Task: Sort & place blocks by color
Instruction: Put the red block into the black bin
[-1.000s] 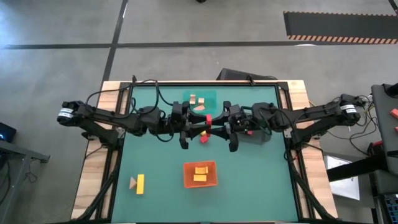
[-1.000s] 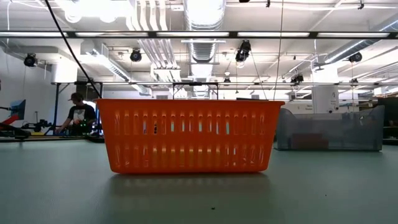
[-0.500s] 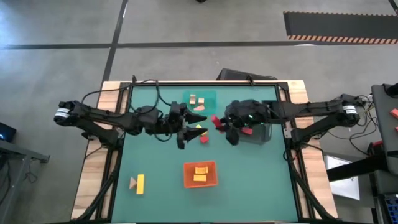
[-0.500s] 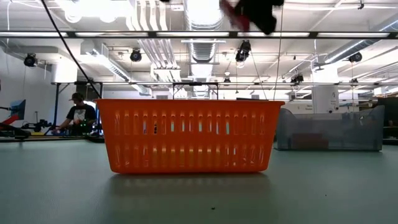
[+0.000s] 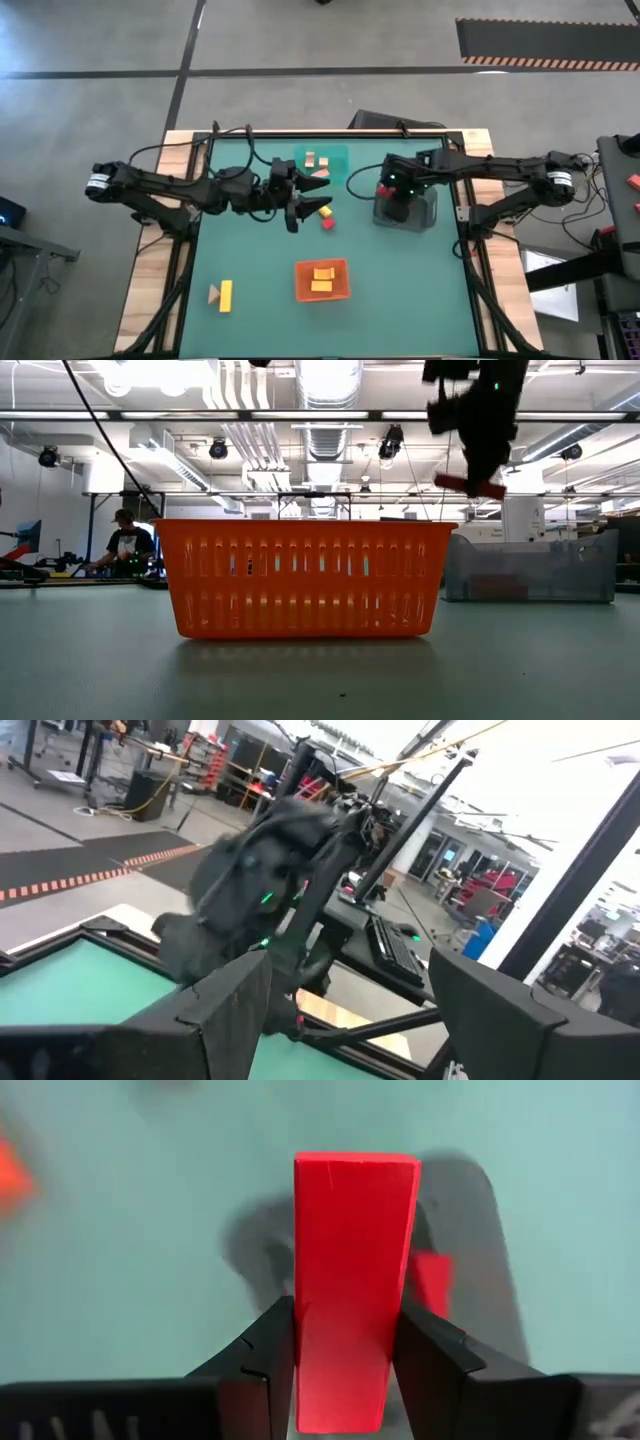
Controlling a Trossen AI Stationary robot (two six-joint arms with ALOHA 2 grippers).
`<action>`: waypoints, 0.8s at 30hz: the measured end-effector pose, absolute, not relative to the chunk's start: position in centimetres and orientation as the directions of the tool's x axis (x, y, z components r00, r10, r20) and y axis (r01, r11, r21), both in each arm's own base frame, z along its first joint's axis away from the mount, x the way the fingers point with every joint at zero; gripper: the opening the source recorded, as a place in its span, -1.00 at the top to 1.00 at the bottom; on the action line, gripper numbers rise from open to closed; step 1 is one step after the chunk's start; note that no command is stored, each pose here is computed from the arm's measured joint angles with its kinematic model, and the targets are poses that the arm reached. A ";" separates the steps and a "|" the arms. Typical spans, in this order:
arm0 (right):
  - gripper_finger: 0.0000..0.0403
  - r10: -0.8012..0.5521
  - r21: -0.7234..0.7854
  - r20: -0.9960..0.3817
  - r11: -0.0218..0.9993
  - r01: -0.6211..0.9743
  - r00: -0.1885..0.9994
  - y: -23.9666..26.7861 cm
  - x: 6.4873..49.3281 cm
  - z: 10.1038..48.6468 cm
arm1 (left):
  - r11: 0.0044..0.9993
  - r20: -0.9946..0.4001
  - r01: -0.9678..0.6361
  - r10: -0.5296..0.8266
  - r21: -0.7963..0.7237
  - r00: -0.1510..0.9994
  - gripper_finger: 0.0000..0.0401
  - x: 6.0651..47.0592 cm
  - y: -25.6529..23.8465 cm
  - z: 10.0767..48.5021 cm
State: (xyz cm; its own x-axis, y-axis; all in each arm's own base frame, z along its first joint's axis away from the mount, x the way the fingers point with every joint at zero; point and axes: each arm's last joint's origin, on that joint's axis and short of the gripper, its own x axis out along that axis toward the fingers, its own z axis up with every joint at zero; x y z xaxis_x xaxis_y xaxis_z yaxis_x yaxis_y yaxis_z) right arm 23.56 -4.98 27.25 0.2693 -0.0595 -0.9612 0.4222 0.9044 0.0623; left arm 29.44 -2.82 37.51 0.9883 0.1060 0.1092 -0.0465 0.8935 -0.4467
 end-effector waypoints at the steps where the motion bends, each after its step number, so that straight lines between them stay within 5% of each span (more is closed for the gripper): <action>1: 0.40 -0.058 0.043 -0.971 0.912 0.408 0.232 -5.1 23.5 26.8 | 0.893 0.111 -0.051 0.112 -0.447 0.987 -0.27 29.4 -2.8 37.5; 11: 0.40 0.020 -0.006 -0.996 0.955 0.296 -0.083 -5.7 24.8 21.8 | 0.890 0.116 -0.079 0.146 -0.449 0.982 -0.27 29.2 -2.5 37.8; 19: 0.39 0.034 -0.005 -0.989 0.965 0.264 -0.144 -5.9 25.4 20.3 | 0.892 0.123 -0.085 0.155 -0.444 0.980 -0.27 28.9 -2.4 38.0; 24: 0.08 0.033 -0.005 -0.990 0.965 0.264 -0.139 -5.9 25.4 20.3 | 0.892 0.119 -0.092 0.160 -0.443 0.980 -0.27 28.9 -2.4 38.0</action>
